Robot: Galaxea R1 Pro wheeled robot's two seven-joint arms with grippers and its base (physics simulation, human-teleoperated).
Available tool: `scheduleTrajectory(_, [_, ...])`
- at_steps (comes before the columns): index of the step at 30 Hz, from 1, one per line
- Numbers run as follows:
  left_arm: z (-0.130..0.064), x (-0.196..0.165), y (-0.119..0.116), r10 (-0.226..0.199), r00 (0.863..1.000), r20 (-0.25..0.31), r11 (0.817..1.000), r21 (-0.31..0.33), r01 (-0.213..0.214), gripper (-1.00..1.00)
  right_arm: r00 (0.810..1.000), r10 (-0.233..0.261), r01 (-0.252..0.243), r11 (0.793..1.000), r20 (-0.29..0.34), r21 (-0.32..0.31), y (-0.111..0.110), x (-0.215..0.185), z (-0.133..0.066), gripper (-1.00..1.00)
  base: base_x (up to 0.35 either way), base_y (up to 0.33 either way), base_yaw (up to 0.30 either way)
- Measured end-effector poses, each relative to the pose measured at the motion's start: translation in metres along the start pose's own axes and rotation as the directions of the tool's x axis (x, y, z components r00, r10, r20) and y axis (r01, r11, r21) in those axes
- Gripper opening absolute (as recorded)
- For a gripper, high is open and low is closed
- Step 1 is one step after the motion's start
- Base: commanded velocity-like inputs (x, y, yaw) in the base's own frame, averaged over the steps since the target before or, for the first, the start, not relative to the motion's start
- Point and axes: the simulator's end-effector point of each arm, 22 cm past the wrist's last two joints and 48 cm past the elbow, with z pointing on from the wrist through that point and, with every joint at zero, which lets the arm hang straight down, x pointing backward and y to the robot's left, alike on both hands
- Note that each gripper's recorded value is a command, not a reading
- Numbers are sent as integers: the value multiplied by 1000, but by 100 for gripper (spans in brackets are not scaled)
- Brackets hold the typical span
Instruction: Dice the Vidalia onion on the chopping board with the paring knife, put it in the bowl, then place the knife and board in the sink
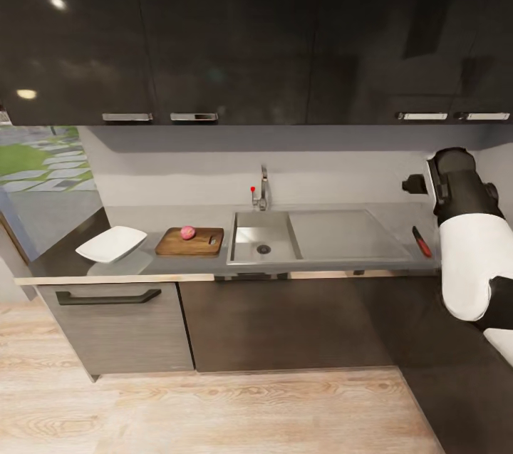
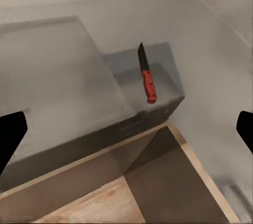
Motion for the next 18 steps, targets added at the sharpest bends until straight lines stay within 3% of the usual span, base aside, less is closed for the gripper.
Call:
scheduleTrajectory(4, [-2,20,-4,10,999,-54,1000,23,-9,100,1000,20,-22,992,-15,-124,-12,4,8,100,7,-2,0])
scheduleTrajectory(8, [-3,34,-8,18,994,-109,999,40,-14,100,999,26,-28,988,-19,-154,-19,6,9,100,126,-74,0])
scheduleTrajectory(18, [-3,37,-6,19,992,-124,999,39,-15,100,996,-4,-12,983,-88,-184,-11,42,33,100,261,-124,0])
